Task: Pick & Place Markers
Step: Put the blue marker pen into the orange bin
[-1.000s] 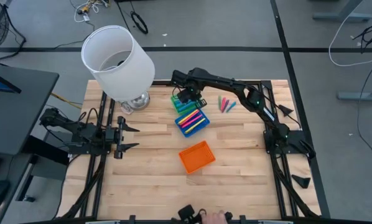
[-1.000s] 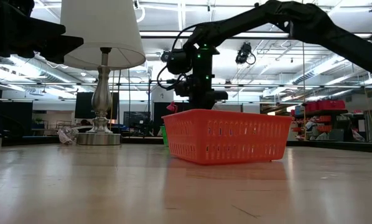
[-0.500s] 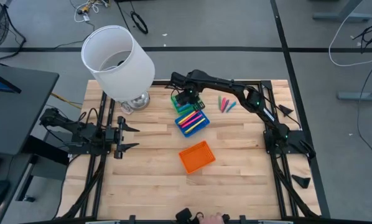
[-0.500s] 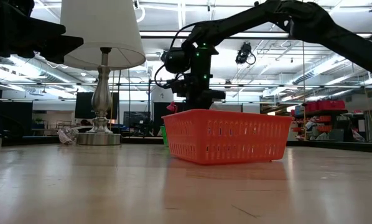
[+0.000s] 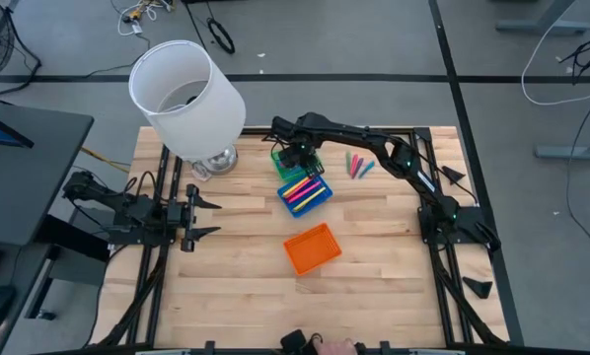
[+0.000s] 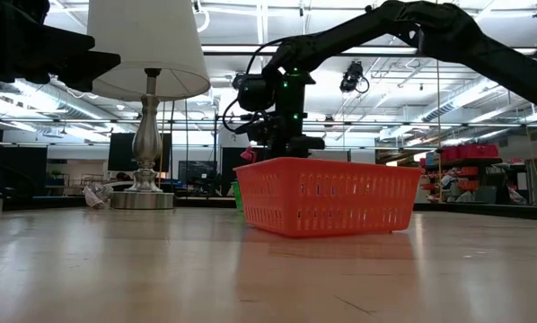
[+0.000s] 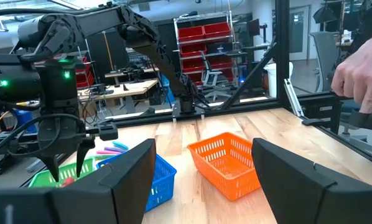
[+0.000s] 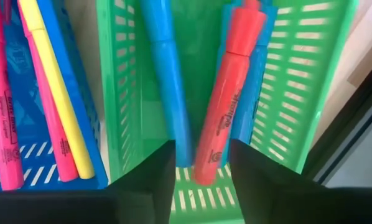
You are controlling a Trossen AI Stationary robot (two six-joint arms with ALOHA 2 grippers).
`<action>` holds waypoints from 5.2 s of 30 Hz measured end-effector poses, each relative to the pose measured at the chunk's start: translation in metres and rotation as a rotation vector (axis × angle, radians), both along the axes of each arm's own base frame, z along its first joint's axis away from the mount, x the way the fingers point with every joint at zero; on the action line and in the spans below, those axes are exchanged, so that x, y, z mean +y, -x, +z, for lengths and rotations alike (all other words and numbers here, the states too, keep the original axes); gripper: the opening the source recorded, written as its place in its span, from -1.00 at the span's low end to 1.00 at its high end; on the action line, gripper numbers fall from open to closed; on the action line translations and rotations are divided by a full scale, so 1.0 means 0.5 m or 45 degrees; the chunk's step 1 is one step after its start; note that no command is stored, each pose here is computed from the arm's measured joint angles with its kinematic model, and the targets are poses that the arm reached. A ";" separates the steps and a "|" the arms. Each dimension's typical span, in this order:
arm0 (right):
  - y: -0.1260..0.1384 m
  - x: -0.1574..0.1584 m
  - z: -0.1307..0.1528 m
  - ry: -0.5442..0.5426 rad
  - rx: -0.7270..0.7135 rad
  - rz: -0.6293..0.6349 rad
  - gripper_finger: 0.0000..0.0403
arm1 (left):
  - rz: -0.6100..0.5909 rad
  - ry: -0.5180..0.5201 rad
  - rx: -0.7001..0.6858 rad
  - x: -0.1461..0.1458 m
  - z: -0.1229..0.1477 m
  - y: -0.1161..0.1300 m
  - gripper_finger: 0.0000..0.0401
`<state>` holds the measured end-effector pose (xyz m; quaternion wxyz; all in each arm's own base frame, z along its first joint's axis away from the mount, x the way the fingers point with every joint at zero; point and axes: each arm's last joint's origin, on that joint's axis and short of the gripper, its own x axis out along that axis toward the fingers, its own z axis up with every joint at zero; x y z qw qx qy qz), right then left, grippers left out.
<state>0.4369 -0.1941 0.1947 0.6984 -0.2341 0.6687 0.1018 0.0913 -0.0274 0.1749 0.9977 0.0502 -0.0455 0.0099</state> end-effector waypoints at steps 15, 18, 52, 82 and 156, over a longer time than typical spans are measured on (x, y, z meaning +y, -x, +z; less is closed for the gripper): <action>-0.006 0.005 0.010 0.003 -0.068 -0.119 -0.24 | 0.000 0.000 0.000 0.000 0.000 0.000 0.36; 0.005 -0.009 0.034 -0.010 -0.148 -0.383 -0.25 | 0.000 0.001 0.000 0.000 0.000 0.000 0.36; 0.126 -0.061 0.106 -0.107 -0.571 -2.020 -0.26 | 0.000 0.000 0.000 0.000 0.000 0.000 0.36; 0.357 0.055 -0.020 0.036 -0.472 -2.516 -0.26 | 0.000 0.000 0.000 0.000 0.000 0.000 0.36; 0.408 0.097 -0.109 0.017 -0.494 -2.627 -0.89 | 0.000 0.000 0.000 0.000 0.000 0.000 0.36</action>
